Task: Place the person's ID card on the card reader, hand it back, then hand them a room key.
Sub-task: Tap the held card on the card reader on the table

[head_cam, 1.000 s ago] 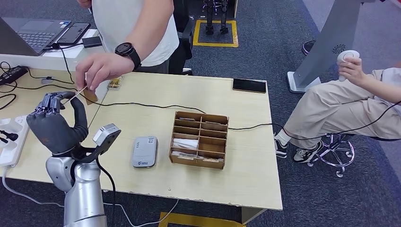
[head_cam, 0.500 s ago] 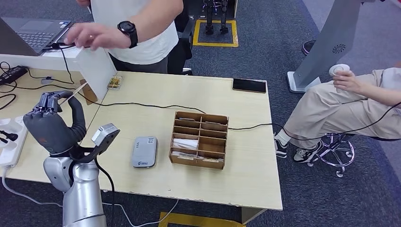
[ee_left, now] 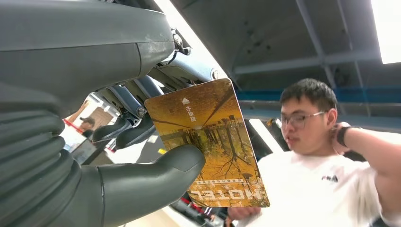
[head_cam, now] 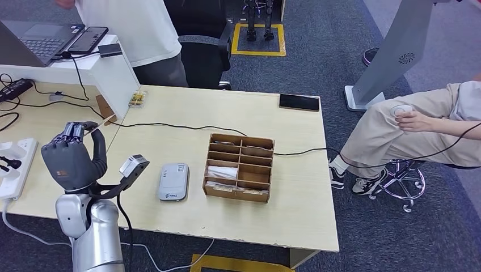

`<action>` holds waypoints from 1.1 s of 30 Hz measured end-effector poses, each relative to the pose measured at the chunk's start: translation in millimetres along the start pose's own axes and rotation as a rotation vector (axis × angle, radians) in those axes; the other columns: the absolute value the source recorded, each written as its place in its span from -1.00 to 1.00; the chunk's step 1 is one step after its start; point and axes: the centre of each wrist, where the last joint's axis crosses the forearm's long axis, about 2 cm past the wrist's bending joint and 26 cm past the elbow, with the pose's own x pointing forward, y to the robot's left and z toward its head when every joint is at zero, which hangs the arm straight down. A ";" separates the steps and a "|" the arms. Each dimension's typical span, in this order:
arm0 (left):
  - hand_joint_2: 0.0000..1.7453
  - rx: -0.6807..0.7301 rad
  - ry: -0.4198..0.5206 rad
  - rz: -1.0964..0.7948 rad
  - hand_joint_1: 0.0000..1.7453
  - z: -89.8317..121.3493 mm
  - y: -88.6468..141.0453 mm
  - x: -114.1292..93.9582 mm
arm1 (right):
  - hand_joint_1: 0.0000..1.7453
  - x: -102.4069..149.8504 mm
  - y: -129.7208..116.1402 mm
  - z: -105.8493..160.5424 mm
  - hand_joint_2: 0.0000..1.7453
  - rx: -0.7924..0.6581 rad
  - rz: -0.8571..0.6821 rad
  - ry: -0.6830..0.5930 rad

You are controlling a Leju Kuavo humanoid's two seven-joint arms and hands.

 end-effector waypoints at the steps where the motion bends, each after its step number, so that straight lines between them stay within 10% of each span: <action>1: 1.00 -0.009 0.010 -0.002 1.00 2.7 -0.5 -1.0 | -1.00 0.1 0.0 0.0 1.00 0.002 0.003 0.001; 33: 1.00 -0.326 0.100 -0.091 1.00 76.3 -11.3 -5.1 | -1.00 0.6 -3.7 -4.0 1.00 -0.029 -0.010 0.038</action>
